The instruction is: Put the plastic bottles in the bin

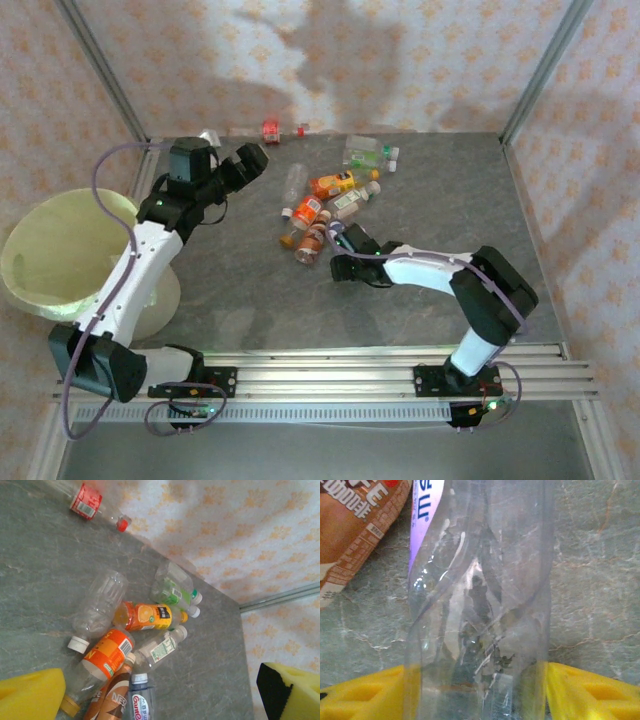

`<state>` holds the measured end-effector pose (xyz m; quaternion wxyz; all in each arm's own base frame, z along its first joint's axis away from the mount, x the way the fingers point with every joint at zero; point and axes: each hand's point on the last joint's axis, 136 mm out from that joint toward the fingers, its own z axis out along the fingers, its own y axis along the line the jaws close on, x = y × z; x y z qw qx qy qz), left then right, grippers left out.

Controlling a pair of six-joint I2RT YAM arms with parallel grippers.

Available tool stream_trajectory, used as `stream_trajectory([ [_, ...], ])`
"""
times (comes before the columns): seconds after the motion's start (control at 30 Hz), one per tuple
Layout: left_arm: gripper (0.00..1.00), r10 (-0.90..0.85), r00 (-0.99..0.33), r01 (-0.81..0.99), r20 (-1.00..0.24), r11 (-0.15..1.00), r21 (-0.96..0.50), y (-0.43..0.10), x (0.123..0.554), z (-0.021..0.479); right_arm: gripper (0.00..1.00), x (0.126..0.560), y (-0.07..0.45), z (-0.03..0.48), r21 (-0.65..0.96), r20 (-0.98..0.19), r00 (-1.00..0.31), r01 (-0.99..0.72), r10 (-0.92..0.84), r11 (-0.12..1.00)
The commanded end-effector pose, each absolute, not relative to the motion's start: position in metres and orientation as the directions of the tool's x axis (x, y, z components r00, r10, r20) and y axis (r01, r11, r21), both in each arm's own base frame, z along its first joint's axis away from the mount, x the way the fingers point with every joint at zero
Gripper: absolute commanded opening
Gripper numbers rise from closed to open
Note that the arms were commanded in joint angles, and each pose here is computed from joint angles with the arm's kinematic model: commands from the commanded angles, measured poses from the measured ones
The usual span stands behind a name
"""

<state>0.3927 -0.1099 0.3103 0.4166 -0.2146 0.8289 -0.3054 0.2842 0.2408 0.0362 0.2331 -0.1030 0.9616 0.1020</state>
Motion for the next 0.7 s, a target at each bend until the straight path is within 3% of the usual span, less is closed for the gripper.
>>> stream_trajectory([
  [0.0, 1.0, -0.603, -0.544, -0.039, -0.584, 0.713, -0.7, -0.122, 0.398, 0.331, 0.56, 0.283, 0.233, 0.054, 0.143, -0.54, -0.828, -0.265, -0.149, 0.954],
  [0.3, 1.0, -0.545, -0.601, 0.047, -0.585, 0.706, -0.707, -0.163, 0.412, 0.329, 0.44, 0.293, 0.238, 0.124, 0.185, -0.727, -0.676, -0.357, -0.117, 0.916],
  [0.67, 1.0, -0.377, -0.703, 0.235, -0.603, 0.677, -0.698, -0.228, 0.398, 0.32, 0.41, 0.303, 0.255, 0.23, 0.283, -0.865, -0.501, -0.464, 0.016, 0.84],
])
